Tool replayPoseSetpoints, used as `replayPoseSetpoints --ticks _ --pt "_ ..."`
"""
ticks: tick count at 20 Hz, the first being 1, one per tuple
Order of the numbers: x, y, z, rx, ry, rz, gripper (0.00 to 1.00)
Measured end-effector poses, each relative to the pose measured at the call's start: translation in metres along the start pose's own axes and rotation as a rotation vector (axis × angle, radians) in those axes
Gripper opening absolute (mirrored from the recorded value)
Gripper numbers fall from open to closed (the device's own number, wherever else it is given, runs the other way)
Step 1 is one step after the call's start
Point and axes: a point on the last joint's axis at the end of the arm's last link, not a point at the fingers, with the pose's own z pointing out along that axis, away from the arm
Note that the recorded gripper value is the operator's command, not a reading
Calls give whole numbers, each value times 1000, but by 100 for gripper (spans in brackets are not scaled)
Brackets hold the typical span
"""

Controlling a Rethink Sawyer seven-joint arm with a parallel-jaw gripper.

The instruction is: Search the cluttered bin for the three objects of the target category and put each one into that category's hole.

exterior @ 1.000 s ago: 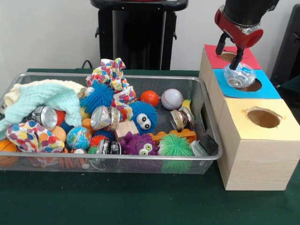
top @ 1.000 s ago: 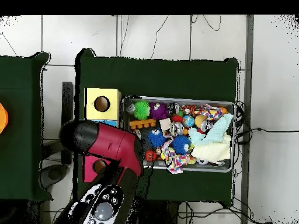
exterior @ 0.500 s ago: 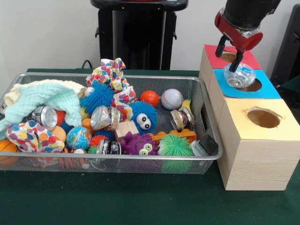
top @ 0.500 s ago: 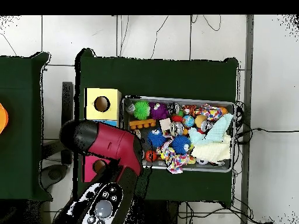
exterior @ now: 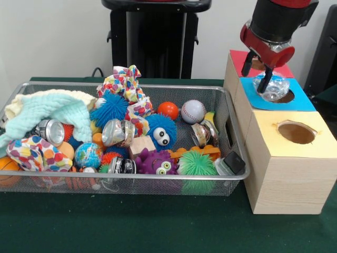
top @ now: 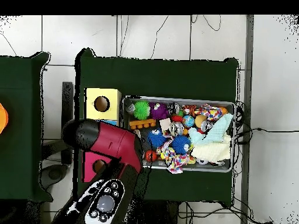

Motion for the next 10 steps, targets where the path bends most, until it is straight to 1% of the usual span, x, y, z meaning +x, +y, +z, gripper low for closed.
replayPoseSetpoints --ticks 4,6,10 --pt "-1 8 11 -20 12 15 100" --pt "-2 9 11 -25 22 24 100" --pt "-1 10 12 -27 27 24 100"
